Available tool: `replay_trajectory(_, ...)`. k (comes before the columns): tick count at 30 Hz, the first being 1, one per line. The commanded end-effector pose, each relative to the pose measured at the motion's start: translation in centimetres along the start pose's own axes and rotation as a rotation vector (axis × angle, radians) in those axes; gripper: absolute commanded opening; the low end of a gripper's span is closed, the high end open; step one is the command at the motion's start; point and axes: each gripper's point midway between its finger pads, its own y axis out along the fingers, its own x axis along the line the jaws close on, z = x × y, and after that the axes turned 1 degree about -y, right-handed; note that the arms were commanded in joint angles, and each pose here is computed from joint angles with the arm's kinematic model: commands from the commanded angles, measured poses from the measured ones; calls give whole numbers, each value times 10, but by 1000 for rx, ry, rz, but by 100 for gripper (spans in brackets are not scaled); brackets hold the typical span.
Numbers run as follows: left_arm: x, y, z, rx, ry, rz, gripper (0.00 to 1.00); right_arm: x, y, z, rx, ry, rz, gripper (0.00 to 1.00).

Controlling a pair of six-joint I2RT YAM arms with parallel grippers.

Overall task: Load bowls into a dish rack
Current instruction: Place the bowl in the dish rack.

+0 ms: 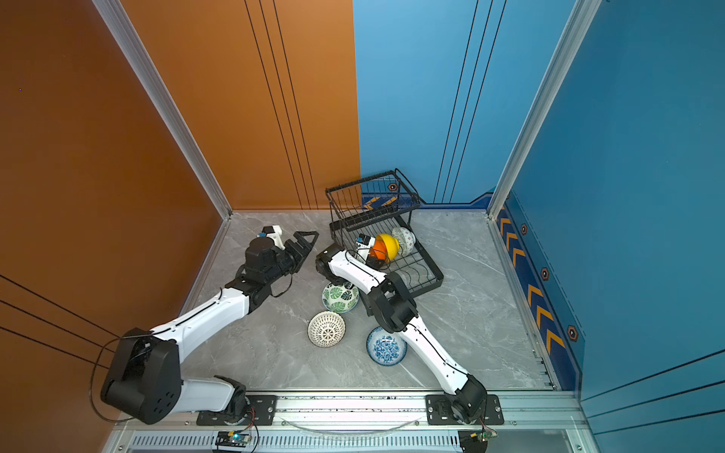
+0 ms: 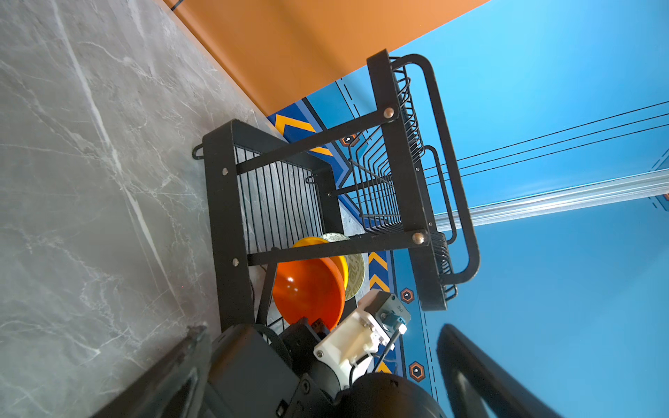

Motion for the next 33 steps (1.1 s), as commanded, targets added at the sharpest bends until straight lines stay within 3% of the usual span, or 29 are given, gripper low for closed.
replay_trajectory(1, 3, 1, 2, 12, 4, 3, 98, 12, -17, 86, 263, -104, -3, 12)
replay_trajectory(18, 7, 6, 0, 11, -18, -8, 98, 18, -33, 92, 407, -26, -63, 12)
replay_trajectory(29, 15, 11, -3, 15, -41, -15, 98, 16, -39, 92, 420, -10, -72, 14)
replay_trajectory(33, 18, 13, 0, 26, -42, -19, 98, 12, -37, 87, 412, -6, -69, 25)
